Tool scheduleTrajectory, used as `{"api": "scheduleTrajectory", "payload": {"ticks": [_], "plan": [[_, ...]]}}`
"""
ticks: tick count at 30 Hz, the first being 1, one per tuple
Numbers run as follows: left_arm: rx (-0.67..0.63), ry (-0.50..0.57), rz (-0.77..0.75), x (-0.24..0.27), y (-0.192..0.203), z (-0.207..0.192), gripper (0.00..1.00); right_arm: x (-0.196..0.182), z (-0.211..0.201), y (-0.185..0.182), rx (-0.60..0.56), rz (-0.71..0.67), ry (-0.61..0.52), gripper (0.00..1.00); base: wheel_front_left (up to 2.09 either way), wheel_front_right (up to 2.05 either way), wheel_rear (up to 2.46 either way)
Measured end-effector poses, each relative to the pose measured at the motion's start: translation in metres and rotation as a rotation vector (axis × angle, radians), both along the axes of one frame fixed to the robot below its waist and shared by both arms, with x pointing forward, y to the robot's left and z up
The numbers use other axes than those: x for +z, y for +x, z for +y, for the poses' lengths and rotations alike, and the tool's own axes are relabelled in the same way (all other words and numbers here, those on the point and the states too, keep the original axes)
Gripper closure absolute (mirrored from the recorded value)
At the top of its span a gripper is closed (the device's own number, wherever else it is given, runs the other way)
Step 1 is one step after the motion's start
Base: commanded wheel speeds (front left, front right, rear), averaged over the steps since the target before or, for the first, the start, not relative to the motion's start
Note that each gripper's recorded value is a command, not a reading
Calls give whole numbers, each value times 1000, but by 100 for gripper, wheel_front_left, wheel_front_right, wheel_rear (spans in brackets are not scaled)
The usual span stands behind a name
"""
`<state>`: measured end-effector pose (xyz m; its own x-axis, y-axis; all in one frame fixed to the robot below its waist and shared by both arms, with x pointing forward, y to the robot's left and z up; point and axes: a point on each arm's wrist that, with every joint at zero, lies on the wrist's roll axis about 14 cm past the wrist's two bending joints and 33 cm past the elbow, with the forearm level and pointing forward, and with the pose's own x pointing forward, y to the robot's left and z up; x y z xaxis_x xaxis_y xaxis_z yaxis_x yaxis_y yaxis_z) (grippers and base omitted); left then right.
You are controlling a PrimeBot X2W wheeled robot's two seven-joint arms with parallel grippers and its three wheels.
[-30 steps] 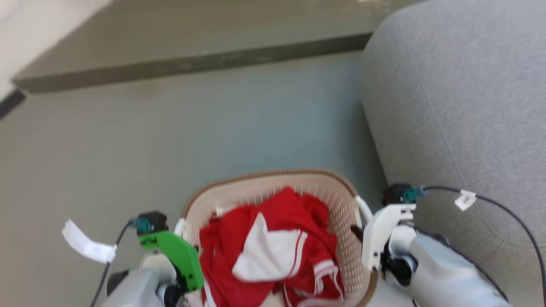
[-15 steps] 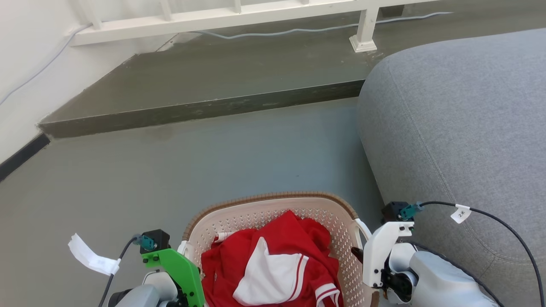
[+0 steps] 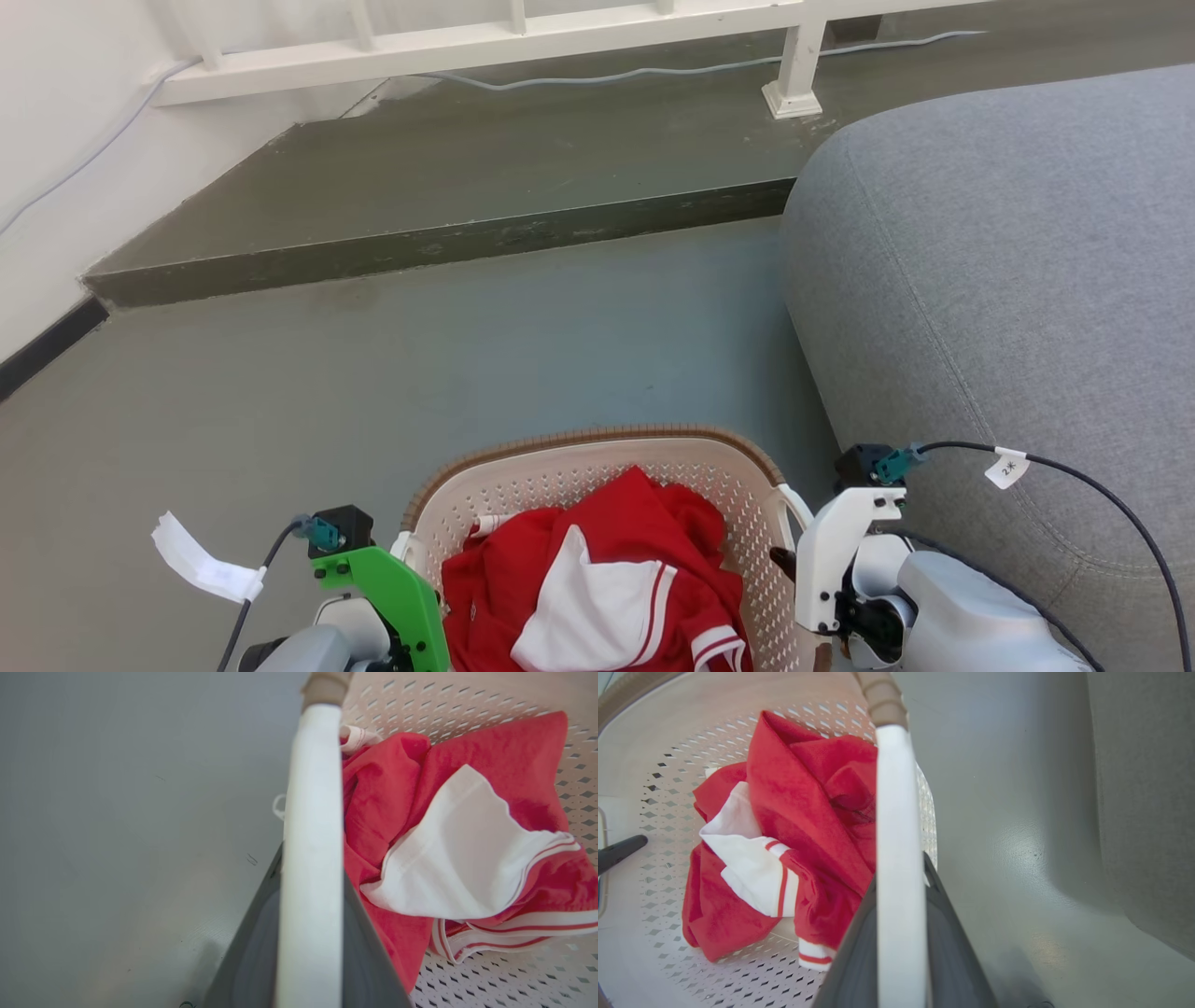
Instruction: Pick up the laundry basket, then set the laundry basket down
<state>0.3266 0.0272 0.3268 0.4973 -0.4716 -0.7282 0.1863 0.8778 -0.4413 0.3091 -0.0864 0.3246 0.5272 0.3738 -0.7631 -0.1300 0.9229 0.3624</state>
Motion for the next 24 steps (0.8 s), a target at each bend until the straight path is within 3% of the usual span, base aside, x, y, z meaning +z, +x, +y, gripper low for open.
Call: {"api": "scheduleTrajectory", "payload": {"ticks": [24], "plan": [[-6,13,23,-5,-3,-2,100,-4,-1,-4,0,23,-5,100,0,0,0]]}}
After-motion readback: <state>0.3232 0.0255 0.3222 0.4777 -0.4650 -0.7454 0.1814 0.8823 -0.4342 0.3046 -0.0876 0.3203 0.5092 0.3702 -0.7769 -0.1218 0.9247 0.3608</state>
